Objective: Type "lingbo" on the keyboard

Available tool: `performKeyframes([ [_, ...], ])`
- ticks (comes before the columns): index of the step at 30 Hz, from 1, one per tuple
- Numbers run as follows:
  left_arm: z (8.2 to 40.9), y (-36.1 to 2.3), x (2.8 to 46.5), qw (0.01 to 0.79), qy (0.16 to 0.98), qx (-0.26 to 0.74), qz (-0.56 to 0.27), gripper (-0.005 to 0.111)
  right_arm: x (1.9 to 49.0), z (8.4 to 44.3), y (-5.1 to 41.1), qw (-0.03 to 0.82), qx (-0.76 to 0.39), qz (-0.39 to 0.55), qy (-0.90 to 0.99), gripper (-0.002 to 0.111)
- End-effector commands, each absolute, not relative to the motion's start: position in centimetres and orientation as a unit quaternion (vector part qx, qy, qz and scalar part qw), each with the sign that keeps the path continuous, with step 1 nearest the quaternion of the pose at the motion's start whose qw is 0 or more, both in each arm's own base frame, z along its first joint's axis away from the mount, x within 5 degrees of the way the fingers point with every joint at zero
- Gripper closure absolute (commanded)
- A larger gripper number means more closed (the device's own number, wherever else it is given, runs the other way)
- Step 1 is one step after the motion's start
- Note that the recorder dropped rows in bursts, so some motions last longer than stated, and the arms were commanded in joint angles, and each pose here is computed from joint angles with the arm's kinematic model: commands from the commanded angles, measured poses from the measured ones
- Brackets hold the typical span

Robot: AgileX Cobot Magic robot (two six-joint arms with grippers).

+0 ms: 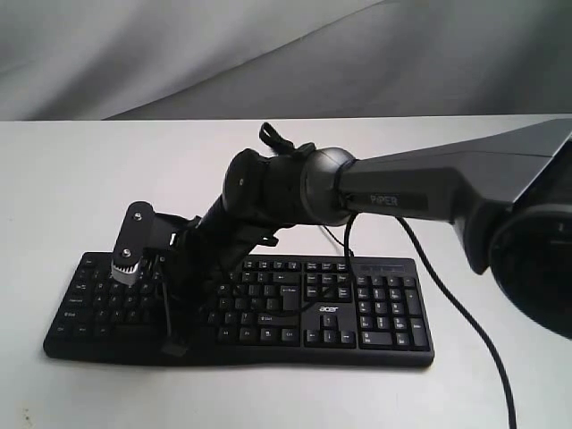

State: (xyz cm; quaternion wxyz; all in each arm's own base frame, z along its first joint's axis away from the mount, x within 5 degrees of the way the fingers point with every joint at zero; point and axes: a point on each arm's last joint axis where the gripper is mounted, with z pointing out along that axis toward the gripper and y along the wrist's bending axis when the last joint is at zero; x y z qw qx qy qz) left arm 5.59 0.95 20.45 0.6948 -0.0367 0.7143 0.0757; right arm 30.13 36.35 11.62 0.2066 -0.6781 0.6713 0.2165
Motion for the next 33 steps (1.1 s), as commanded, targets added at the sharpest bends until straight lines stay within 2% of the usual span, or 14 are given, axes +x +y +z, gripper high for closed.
performKeyframes([
  [1,20.4,0.9,5.6,0.698,0.711,-0.034,0.073,0.106,29.9,11.7,36.4,0.206,-0.683,0.216,0.667,0.108],
  [7,20.4,0.9,5.6,0.698,0.711,-0.034,0.073,0.106,30.7,15.3,35.6,0.244,-0.676,0.209,0.663,0.108],
  [10,20.4,0.9,5.6,0.698,0.711,-0.034,0.073,0.106,31.3,16.0,34.8,0.245,-0.665,0.199,0.676,0.108],
  [13,20.4,0.9,5.6,0.698,0.711,-0.034,0.073,0.106,32.5,15.5,32.6,0.209,-0.644,0.203,0.708,0.108],
  [18,20.4,0.9,5.6,0.698,0.711,-0.034,0.073,0.106,32.3,14.9,30.0,0.239,-0.618,0.178,0.727,0.108],
  [33,20.4,0.9,5.6,0.698,0.711,-0.034,0.073,0.106,32.4,13.6,29.8,0.233,-0.615,0.188,0.729,0.108],
])
